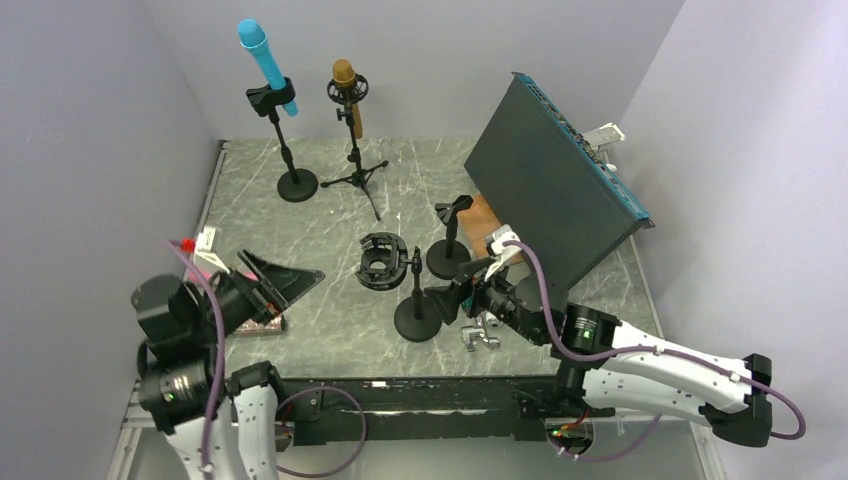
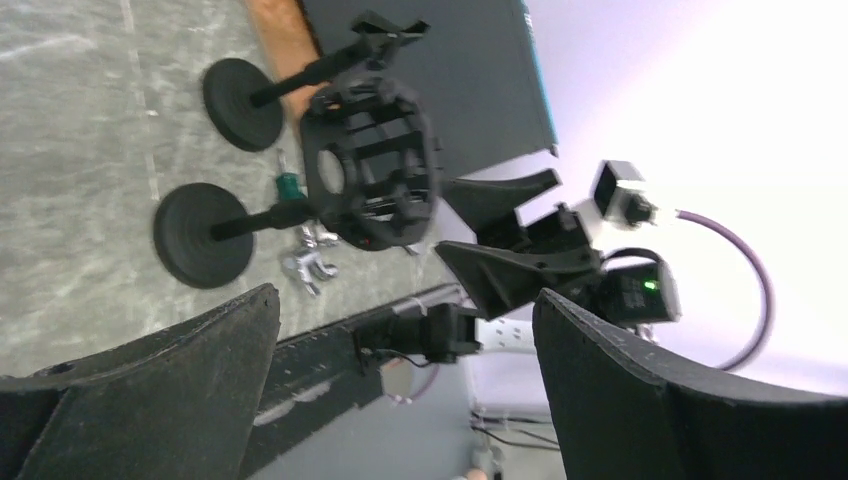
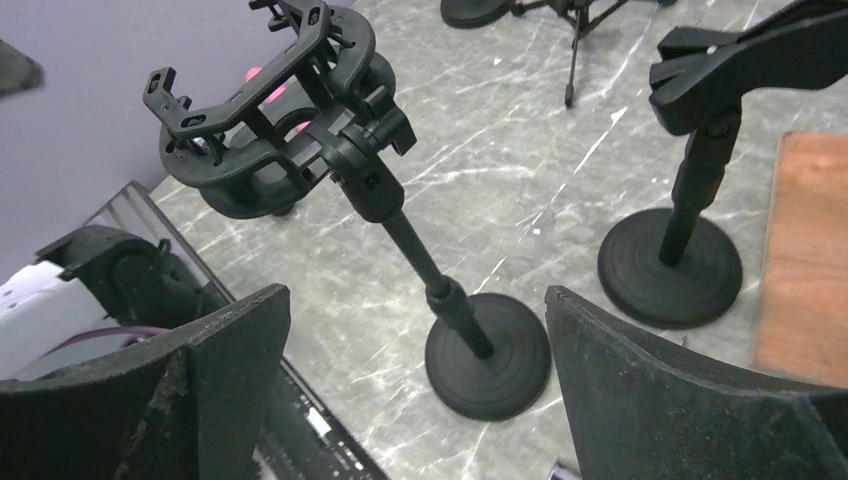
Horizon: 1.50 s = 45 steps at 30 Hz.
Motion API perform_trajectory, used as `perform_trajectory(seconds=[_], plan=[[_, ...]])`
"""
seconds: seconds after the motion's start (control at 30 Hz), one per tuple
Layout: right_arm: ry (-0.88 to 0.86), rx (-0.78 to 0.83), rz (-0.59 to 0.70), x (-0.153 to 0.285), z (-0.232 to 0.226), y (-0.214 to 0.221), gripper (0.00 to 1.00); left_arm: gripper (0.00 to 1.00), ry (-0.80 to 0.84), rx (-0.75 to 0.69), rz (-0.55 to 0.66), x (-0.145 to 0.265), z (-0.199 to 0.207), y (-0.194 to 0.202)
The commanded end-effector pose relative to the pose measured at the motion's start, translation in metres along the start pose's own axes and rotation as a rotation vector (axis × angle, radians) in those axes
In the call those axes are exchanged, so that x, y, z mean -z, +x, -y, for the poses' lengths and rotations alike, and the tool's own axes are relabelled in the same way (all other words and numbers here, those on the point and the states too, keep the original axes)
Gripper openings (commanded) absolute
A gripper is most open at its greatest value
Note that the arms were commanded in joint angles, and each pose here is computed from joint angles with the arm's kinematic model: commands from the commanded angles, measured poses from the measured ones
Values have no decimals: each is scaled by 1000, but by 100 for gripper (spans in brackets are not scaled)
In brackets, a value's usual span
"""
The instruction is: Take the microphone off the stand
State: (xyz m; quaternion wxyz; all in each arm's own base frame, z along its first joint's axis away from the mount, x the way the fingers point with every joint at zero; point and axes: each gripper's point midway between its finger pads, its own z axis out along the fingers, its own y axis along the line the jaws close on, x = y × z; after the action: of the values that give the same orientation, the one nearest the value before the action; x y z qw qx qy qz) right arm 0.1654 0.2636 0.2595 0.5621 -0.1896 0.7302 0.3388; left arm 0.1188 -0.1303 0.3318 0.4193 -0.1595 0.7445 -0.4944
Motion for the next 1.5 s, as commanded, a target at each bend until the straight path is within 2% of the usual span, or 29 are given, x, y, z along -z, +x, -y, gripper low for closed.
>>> perform_trajectory(seconds=[0.0,0.1,0.17,0.2,0.43,0.5,0.6,0.7,0.87,1.1,1.23,1.47], plan=[[-1,-84,-98,11,-6,4,100,99,-5,-105,-79,2,34,-21],[-20,-93,-94,14,-12,-7,100,99,-145,-106,-162,-2,20,-27],[-27,-127,-90,16,-16,-15,100,98,-275,-34,-206,-4,-2,-28],[-22,-156,-84,17,-18,-25,100,97,-287,9,-207,-10,-7,-30],[-138,-295,-141,10,-41,-56,100,99,-118,75,-24,-39,-5,-41],[-203,-348,-158,7,-42,-62,95,99,-17,133,4,-49,-6,-35],[-308,-388,-207,0,-45,-62,87,99,48,161,-31,-61,-11,-19],[-380,-423,-246,-10,-48,-61,77,99,25,81,-72,-68,-4,-10],[-459,-489,-301,-27,-52,-56,63,99,99,6,-104,-79,16,4],[-351,-471,-330,-48,-34,-39,64,99,121,30,-174,-100,2,31],[-318,-471,-358,-56,-26,-27,57,99,94,12,-180,-108,-5,36],[-227,-448,-352,-57,-9,-14,56,99,36,12,-200,-116,-28,48]])
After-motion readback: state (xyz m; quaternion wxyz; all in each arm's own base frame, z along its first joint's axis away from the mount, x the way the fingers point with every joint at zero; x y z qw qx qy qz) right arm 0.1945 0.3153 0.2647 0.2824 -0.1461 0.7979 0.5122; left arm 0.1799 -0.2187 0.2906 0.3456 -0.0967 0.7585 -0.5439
